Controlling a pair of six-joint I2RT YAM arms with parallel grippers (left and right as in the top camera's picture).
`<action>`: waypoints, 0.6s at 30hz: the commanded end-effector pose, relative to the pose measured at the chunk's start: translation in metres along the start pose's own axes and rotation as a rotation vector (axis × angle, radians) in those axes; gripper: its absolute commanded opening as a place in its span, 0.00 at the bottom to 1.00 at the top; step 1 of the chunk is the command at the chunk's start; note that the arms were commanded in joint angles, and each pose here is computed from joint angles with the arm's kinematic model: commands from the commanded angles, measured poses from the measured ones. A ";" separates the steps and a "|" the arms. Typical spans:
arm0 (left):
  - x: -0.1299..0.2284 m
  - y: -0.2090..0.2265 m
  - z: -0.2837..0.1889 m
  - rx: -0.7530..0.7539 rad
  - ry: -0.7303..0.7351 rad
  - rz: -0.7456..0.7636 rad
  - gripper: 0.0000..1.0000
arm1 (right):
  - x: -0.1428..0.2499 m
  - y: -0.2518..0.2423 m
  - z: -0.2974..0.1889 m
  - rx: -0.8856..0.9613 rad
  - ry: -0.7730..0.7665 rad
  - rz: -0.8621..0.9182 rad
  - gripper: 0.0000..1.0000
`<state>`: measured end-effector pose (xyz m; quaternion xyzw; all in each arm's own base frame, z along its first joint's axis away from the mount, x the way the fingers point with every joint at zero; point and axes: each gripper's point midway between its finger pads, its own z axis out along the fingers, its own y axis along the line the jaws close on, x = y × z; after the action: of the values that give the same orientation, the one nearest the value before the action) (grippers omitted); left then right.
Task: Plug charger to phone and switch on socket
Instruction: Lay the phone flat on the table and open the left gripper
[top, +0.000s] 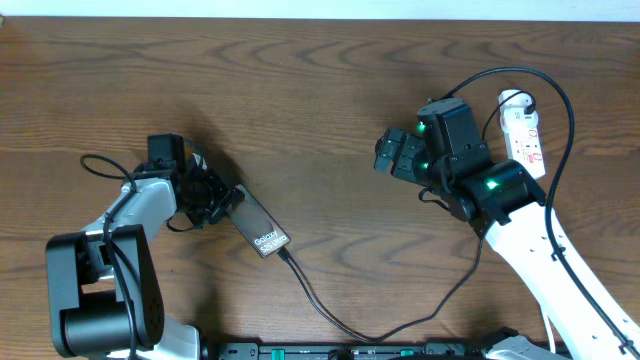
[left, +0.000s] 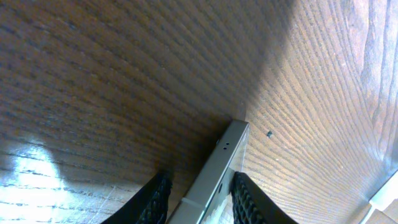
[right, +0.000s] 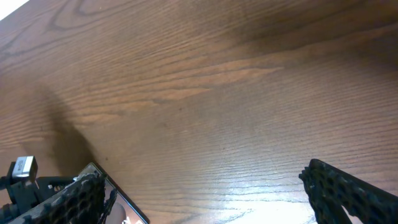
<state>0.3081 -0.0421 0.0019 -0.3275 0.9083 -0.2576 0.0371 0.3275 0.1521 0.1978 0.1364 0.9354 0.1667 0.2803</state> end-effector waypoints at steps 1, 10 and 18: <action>0.014 0.057 0.015 -0.215 0.021 -0.056 0.36 | -0.001 0.000 0.001 0.006 -0.001 -0.012 0.99; 0.017 0.059 0.014 -0.225 0.033 -0.063 0.36 | -0.001 0.000 0.001 0.006 -0.001 -0.012 0.99; 0.018 0.059 0.014 -0.226 0.035 -0.064 0.40 | -0.001 0.000 0.001 0.006 -0.001 -0.012 0.99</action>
<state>0.3046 -0.0419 0.0025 -0.3302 0.9087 -0.2537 0.0292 0.3275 0.1521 0.1978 0.1364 0.9354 0.1667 0.2803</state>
